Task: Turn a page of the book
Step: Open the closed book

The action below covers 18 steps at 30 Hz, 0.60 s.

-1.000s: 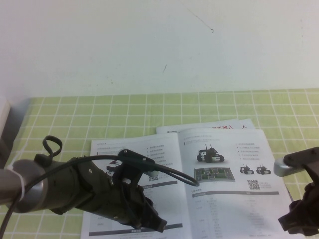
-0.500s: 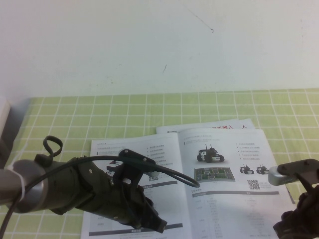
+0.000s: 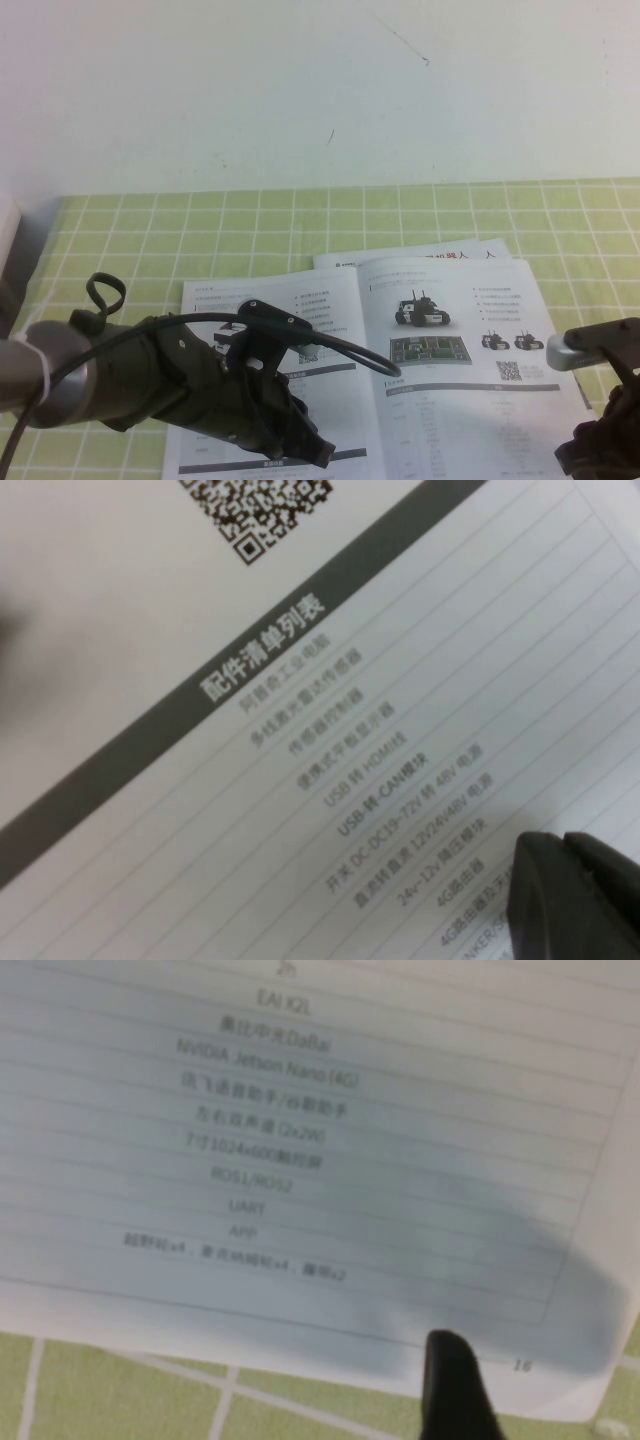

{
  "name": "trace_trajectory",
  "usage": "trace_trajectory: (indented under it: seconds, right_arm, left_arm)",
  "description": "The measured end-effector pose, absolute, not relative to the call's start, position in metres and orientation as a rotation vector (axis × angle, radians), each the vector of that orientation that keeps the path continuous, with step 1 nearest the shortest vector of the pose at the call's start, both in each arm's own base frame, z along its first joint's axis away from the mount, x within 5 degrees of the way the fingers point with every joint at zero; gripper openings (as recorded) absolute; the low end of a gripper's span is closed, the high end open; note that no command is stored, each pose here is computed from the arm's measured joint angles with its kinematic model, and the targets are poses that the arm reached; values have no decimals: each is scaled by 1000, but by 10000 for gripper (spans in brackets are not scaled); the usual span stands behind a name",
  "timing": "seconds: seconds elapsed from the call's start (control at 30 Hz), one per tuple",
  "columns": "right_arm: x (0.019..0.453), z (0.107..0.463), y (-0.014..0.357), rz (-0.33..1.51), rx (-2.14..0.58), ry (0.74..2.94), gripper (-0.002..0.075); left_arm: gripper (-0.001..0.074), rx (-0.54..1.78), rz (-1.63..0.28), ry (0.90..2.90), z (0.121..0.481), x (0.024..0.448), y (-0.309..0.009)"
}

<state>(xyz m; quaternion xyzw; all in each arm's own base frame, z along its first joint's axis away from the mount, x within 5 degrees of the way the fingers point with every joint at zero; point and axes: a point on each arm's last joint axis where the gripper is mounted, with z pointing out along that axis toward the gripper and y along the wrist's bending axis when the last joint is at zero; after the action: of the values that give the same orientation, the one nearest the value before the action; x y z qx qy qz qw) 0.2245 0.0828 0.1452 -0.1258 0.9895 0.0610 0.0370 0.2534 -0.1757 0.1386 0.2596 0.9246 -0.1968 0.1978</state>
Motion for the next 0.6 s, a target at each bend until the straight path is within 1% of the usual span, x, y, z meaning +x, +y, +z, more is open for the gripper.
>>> trace_trajectory:
  seconds: [0.4,0.6]
  right_arm:
    - [226,145,84,200,-358,3031,379]
    - [226,135,85,201,-349,3074,379]
  left_arm:
    - [-4,726,-549,2587,139,254,-176]
    - [-4,726,-549,2587,139,254,-176]
